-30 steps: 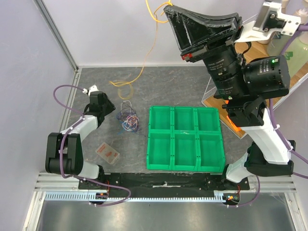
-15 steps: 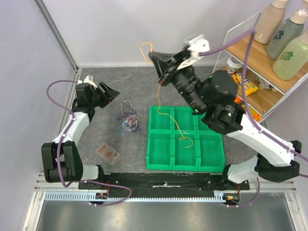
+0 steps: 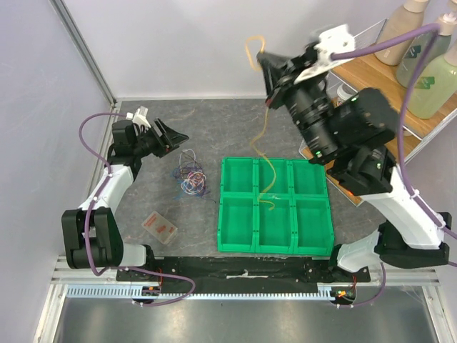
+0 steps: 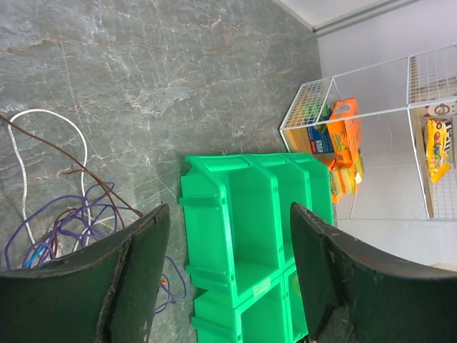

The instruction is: Untangle the cables

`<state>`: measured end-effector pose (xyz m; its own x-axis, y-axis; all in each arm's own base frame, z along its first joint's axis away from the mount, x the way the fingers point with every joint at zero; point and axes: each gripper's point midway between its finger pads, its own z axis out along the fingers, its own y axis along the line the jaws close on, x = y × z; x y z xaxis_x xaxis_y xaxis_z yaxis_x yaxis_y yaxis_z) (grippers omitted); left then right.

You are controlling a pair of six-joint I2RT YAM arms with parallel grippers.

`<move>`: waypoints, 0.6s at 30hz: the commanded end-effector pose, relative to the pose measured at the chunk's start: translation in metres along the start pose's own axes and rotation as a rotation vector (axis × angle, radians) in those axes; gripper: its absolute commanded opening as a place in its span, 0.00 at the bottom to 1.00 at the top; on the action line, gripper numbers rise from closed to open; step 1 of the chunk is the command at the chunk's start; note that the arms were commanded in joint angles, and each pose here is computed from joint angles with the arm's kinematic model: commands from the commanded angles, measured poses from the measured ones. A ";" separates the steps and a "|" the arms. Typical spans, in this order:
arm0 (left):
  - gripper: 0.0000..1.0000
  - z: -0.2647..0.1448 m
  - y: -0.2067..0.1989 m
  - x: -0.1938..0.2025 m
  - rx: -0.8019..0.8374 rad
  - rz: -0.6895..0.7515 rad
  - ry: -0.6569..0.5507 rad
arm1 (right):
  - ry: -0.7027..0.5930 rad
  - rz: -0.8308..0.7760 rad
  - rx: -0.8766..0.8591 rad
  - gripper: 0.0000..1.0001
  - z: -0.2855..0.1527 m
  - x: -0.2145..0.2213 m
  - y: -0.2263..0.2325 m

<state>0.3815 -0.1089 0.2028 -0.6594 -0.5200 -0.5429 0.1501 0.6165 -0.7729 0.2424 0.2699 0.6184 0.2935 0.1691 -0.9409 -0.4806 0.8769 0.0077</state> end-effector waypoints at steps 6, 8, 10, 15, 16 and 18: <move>0.75 -0.009 -0.019 0.002 0.081 0.019 0.001 | -0.101 -0.063 0.094 0.00 0.005 -0.058 -0.027; 0.75 -0.009 -0.021 0.003 0.092 0.019 0.006 | -0.088 -0.079 0.111 0.00 0.004 -0.050 -0.030; 0.75 -0.009 -0.023 0.003 0.099 0.018 0.010 | -0.063 -0.104 0.140 0.00 0.003 -0.037 -0.035; 0.75 -0.011 -0.025 0.002 0.104 0.024 0.004 | 0.024 -0.161 0.194 0.00 0.010 0.015 -0.049; 0.75 -0.011 -0.025 0.003 0.106 0.025 0.006 | 0.046 -0.171 0.210 0.00 0.011 0.026 -0.053; 0.75 -0.011 -0.025 0.003 0.105 0.026 0.005 | 0.071 -0.181 0.237 0.00 0.012 0.039 -0.062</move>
<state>0.3727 -0.1159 0.2043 -0.6789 -0.5007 -0.5370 0.1885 0.5881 -0.7865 0.2816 0.2466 0.5960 0.3141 -0.0157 -0.9493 -0.2891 0.9508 -0.1114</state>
